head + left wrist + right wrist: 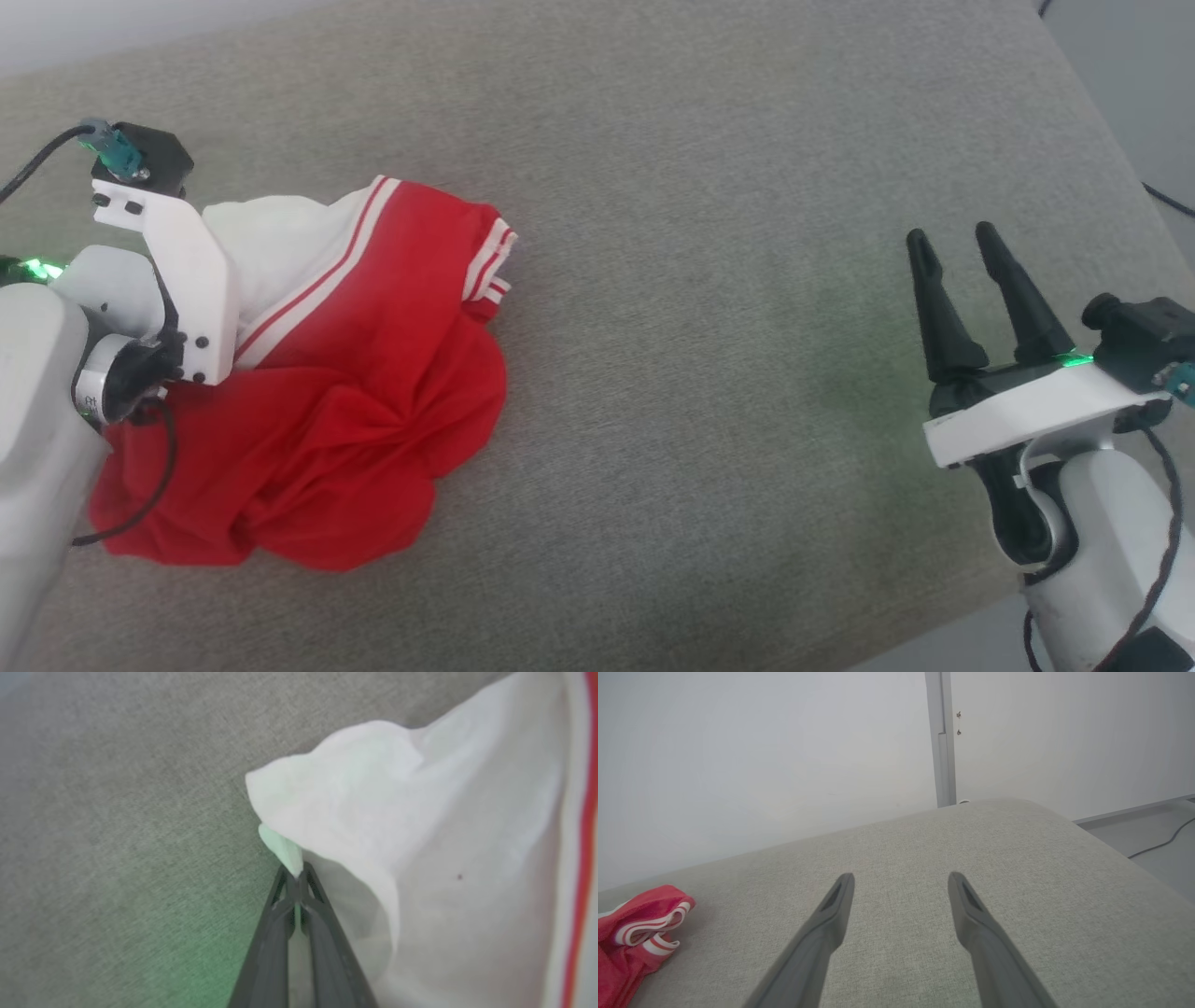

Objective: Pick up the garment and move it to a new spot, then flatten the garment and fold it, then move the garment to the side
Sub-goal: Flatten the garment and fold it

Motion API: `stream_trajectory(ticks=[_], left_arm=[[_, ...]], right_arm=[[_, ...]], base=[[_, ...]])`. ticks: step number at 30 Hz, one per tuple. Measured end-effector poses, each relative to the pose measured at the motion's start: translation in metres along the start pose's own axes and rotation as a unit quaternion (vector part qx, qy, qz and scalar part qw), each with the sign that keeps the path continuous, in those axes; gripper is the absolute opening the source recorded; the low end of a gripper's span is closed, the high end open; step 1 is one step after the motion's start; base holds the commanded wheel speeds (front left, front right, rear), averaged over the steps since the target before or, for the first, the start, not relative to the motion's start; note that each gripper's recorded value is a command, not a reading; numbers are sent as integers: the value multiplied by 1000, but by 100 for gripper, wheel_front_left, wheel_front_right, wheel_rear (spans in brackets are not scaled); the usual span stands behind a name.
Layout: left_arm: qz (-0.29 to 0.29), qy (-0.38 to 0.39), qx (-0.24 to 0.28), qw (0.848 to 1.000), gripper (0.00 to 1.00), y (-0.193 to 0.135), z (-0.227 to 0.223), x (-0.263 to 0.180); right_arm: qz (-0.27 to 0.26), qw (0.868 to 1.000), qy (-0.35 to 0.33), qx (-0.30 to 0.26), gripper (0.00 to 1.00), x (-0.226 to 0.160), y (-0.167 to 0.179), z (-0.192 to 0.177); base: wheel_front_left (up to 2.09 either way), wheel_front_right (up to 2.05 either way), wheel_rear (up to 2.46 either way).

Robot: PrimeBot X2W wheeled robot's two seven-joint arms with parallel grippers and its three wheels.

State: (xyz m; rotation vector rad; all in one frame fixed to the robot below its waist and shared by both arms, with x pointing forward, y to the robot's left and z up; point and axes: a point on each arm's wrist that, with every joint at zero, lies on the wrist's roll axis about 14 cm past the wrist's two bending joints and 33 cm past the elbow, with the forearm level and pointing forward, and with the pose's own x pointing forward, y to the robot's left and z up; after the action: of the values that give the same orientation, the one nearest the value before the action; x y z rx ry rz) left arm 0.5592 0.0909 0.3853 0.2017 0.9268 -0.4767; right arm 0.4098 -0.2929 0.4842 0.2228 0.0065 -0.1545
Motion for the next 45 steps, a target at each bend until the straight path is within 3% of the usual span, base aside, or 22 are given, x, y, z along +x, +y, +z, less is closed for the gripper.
stream_trajectory(ticks=[9, 16, 17, 23, 29, 33, 34, 35, 37, 38, 40, 45], left_arm=[[74, -112, -37, 990, 0, 61, 27, -62], [146, -132, -84, 977, 0, 111, -2, -114], [171, -126, -106, 971, 0, 127, -23, -129], [205, -82, -178, 959, 0, 145, -89, -141], [204, -10, -236, 950, 0, 134, -162, -123], [198, -10, -257, 946, 0, 129, -171, -117], [198, -12, -262, 944, 4, 129, -172, -117], [199, -14, -264, 944, 35, 128, -173, -117], [199, -29, -267, 942, 68, 127, -170, -119], [197, -34, -266, 943, 94, 127, -169, -121], [195, -50, -261, 944, 100, 127, -165, -127], [203, -129, -240, 941, 100, 131, -140, -153]], right_arm=[[16, 1000, -8, 4, 100, 8, 8, 2], [52, 999, -14, 10, 100, 18, 33, 3], [64, 998, -14, 13, 100, 21, 42, 3], [84, 996, -15, 17, 100, 24, 58, 4], [87, 996, -11, 17, 100, 26, 60, 2], [86, 996, -8, 17, 100, 25, 59, 2], [87, 996, -8, 17, 100, 25, 60, 2], [88, 996, -7, 17, 100, 24, 60, 2], [91, 996, -5, 17, 100, 23, 62, 2], [92, 996, -6, 16, 100, 22, 63, 3], [96, 995, -2, 15, 100, 21, 66, 2], [115, 993, 9, 18, 100, 17, 79, 0]], base=[[0, 0, 0], [0, 0, 0], [0, 0, 0], [0, 0, 0], [0, 0, 0], [0, 0, 0], [0, 0, 0], [0, 0, 0], [0, 0, 0], [0, 0, 0], [0, 0, 0], [0, 0, 0]])
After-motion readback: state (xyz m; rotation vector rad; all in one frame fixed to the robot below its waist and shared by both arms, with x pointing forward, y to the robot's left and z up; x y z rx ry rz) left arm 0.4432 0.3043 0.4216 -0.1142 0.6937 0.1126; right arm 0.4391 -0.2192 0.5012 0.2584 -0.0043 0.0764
